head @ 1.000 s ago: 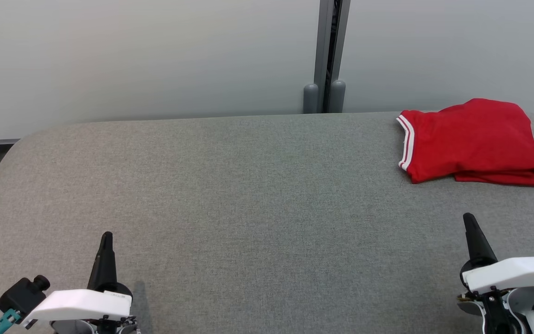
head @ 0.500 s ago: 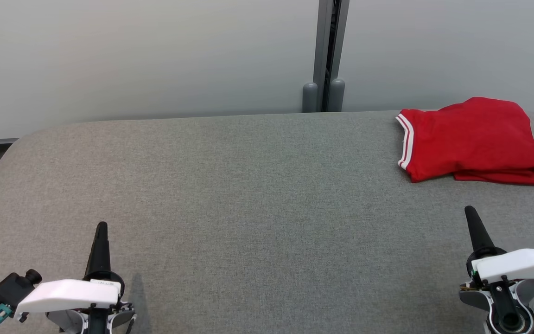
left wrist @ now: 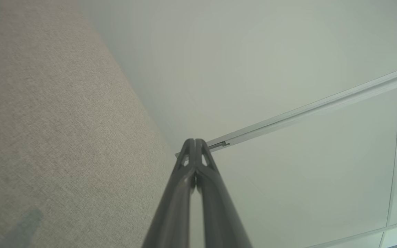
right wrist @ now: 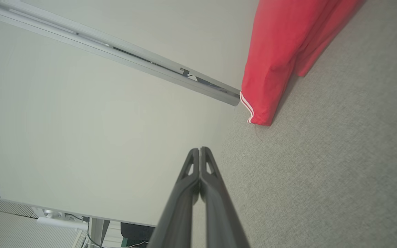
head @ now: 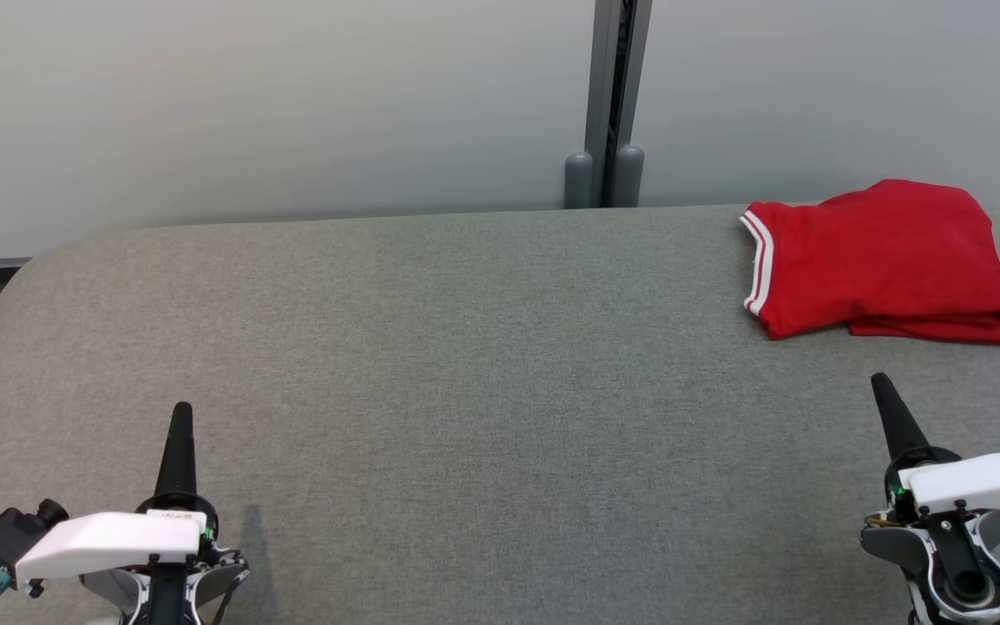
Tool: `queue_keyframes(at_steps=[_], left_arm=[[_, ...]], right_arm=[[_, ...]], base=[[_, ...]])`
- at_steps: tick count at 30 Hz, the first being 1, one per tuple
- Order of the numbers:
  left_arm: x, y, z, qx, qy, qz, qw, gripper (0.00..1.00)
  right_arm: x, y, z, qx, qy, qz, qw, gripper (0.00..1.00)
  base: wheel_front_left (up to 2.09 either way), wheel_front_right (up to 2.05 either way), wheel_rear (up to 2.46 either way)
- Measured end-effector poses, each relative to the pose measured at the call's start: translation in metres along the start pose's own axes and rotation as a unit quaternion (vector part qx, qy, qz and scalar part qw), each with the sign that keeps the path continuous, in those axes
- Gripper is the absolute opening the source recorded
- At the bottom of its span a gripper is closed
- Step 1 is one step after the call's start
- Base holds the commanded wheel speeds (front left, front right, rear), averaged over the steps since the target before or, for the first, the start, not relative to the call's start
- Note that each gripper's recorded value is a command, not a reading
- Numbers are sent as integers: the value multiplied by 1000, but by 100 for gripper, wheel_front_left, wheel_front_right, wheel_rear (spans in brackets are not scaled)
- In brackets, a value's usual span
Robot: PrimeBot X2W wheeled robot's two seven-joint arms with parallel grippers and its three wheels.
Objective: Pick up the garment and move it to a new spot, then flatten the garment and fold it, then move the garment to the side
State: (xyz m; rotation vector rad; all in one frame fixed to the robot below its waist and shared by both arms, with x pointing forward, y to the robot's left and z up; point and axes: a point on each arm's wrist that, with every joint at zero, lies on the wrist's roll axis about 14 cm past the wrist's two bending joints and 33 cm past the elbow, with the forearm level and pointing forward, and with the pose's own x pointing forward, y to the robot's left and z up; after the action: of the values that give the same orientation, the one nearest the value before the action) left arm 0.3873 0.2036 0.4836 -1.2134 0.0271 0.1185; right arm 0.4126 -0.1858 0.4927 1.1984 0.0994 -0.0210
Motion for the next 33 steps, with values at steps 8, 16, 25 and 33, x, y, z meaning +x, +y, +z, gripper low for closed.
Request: queue_keyframes(at_steps=[8,16,25,33], left_arm=[[4,-5,2,-34,0,-6,999,0],[6,-6,3,-66,0,-9,998,0],[10,-11,5,-100,1,-16,995,0],[14,-16,6,-128,1,-22,991,0]], right_arm=[[3,4,2,36,2,6,999,0],[5,6,5,69,2,10,998,0],[8,10,7,104,4,18,994,0],[11,15,9,132,5,26,991,0]], base=[[0,0,0],[0,0,0],[0,0,0],[0,0,0]])
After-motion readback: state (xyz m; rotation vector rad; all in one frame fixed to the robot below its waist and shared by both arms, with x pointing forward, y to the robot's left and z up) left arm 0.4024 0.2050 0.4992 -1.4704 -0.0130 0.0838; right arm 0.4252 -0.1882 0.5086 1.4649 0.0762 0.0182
